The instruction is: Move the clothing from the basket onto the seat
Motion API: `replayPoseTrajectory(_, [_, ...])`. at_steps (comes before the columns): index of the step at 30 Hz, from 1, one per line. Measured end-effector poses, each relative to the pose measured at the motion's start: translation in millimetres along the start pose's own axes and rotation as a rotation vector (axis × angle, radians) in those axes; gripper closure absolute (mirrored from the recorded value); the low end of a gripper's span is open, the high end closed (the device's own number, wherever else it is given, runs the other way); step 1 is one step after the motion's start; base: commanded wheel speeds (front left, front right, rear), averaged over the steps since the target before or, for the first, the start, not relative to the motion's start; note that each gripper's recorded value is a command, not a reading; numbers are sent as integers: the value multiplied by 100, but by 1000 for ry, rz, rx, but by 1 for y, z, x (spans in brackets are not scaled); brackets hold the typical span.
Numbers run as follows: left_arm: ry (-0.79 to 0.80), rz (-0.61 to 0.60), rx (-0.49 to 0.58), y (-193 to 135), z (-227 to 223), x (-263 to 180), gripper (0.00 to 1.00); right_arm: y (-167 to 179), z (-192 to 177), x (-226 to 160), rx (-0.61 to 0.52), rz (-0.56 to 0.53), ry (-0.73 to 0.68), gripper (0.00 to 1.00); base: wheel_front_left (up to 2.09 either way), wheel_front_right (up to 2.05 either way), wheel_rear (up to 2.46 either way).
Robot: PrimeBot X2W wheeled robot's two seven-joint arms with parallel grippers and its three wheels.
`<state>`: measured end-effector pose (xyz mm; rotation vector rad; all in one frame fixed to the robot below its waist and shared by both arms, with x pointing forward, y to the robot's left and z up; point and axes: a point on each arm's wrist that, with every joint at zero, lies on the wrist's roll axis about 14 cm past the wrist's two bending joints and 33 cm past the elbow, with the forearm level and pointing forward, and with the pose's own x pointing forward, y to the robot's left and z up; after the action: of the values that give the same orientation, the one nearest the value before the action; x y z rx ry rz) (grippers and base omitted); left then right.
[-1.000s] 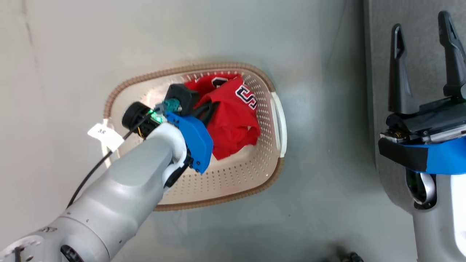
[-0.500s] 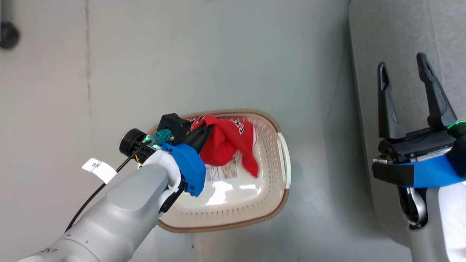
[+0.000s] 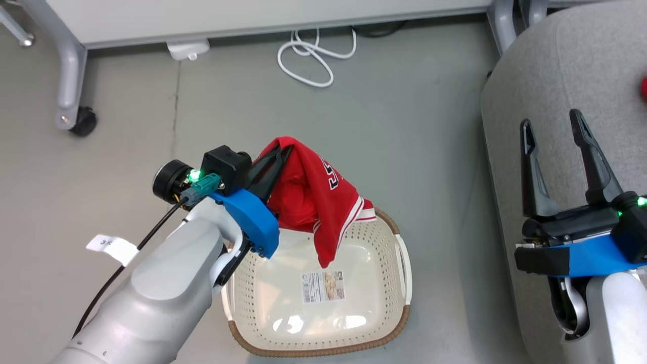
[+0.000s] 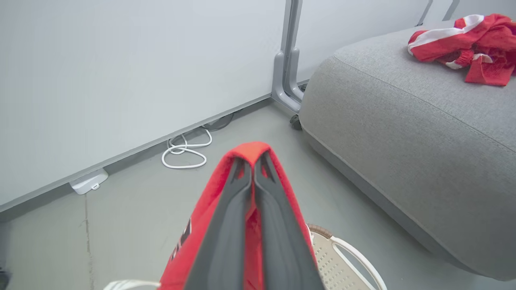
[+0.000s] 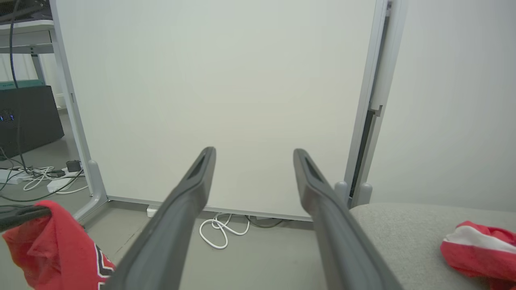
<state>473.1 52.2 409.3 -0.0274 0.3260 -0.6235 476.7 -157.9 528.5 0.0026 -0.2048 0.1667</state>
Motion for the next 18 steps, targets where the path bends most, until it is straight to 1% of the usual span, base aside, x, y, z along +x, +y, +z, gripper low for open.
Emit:
replayPoseTrajectory(9, [-249,46,94,0,86,-19,100,10,25,-9,19,10,-46,0,0,0,0])
replayPoseTrajectory(18, [-421,13,168,-25,146,-31,100,12,41,-22,35,1,-69,0,0,0,0])
